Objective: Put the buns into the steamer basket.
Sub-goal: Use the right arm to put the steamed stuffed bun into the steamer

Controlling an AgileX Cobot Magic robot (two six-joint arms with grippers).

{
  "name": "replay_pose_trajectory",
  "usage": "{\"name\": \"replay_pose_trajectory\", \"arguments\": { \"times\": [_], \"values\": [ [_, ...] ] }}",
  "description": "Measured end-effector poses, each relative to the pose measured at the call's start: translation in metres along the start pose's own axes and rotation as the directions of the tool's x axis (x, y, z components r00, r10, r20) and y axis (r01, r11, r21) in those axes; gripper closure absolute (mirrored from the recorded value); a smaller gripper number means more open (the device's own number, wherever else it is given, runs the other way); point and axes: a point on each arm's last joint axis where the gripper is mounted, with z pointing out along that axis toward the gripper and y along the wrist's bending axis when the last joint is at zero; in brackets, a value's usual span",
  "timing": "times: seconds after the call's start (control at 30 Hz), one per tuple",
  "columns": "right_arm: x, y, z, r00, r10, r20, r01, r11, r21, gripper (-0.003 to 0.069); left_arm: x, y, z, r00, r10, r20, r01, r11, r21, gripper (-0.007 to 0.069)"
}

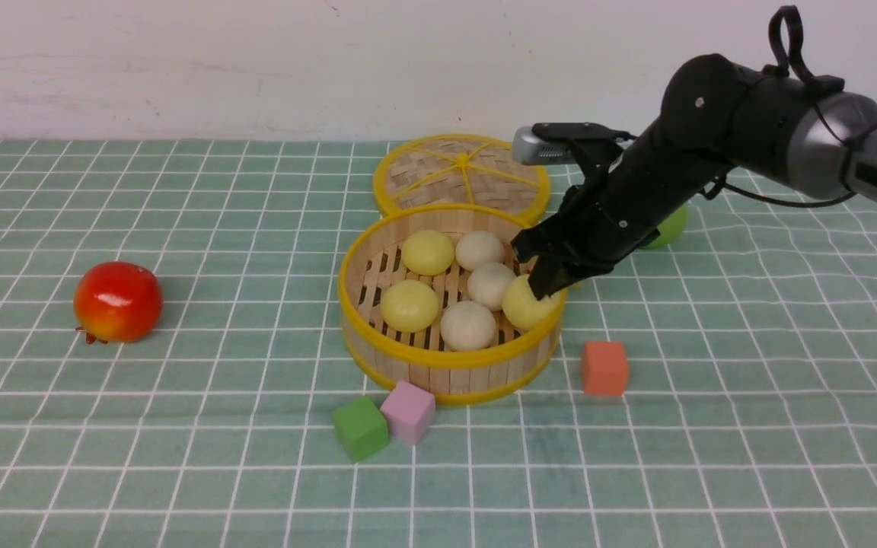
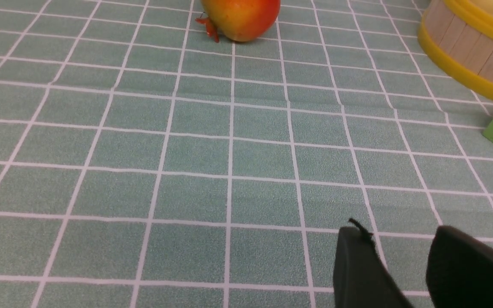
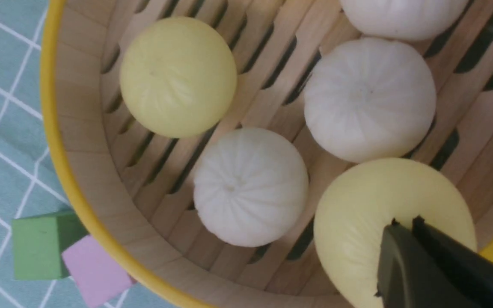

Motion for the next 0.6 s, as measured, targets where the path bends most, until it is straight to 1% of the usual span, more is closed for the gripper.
{"name": "replay_pose_trajectory", "arguments": {
  "times": [0.13,0.3,0.37,0.5,0.6],
  "values": [
    [0.001,-0.005,0.014,1.000,0.015,-0.002,-0.015,1.000,0.003,0.0672,0.000,0.000,0.000,1.000,0.000,0.000,0.000,1.000,0.000,0.0387],
    [0.001,-0.006,0.016,1.000,0.012,0.004,-0.012,1.000,0.008,0.0656,0.000,0.000,0.000,1.000,0.000,0.000,0.000,1.000,0.000,0.0387],
    [0.000,-0.006,0.016,1.000,0.008,0.004,-0.008,1.000,0.012,0.0620,0.000,0.000,0.000,1.000,0.000,0.000,0.000,1.000,0.000,0.0387],
    [-0.001,-0.004,0.008,1.000,-0.002,0.014,0.002,1.000,0.016,0.0505,0.000,0.000,0.000,1.000,0.000,0.000,0.000,1.000,0.000,0.0387],
    [-0.004,0.000,-0.010,0.999,-0.023,0.032,0.022,0.999,0.026,0.0364,0.000,0.000,0.000,1.000,0.000,0.000,0.000,1.000,0.000,0.0387]
  ]
}}
